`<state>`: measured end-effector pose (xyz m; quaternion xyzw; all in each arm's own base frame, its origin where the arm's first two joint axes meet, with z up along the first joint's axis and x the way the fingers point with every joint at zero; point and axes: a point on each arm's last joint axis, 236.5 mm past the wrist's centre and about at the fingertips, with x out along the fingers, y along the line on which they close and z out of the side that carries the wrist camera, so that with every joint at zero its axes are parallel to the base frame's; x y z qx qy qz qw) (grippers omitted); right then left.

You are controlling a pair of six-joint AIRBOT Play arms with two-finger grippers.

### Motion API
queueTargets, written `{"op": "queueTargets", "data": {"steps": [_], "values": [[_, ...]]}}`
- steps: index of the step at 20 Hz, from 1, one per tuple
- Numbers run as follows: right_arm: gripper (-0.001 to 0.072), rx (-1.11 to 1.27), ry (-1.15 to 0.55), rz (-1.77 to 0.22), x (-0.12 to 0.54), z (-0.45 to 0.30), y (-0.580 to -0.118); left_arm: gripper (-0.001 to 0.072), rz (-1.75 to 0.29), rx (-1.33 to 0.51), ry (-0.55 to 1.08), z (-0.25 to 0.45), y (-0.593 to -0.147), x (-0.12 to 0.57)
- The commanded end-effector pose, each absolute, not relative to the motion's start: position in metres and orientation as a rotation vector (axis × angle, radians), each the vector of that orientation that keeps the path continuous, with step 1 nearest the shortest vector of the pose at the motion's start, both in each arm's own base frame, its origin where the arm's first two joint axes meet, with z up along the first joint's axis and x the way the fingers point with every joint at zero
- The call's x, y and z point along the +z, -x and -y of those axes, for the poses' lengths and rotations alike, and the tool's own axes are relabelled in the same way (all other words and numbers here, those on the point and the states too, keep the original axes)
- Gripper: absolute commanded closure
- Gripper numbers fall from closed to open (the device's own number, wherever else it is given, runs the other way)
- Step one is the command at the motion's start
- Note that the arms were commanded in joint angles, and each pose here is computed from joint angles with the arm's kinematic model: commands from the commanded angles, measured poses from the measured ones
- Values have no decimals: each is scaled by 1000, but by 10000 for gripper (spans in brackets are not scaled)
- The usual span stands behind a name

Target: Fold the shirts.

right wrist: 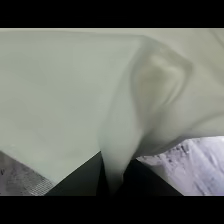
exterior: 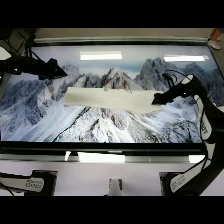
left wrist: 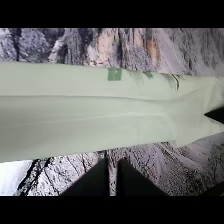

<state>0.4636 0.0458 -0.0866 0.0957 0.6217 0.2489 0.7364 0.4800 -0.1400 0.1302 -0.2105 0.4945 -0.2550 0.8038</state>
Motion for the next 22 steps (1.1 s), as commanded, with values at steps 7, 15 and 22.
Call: {"op": "queueTargets", "data": {"steps": [7, 15, 22], "values": [[684, 666, -38, -1147, 126, -72, -383, 675, -1194, -792, 564, 401, -427, 12], [684, 510, 84, -1184, 182, -45, -300, 677, -1374, -951, 971, 564, -317, -28], [684, 555, -36, -1134, 161, -67, -354, 681, -1058, -817, 720, 424, -451, 37]]}}
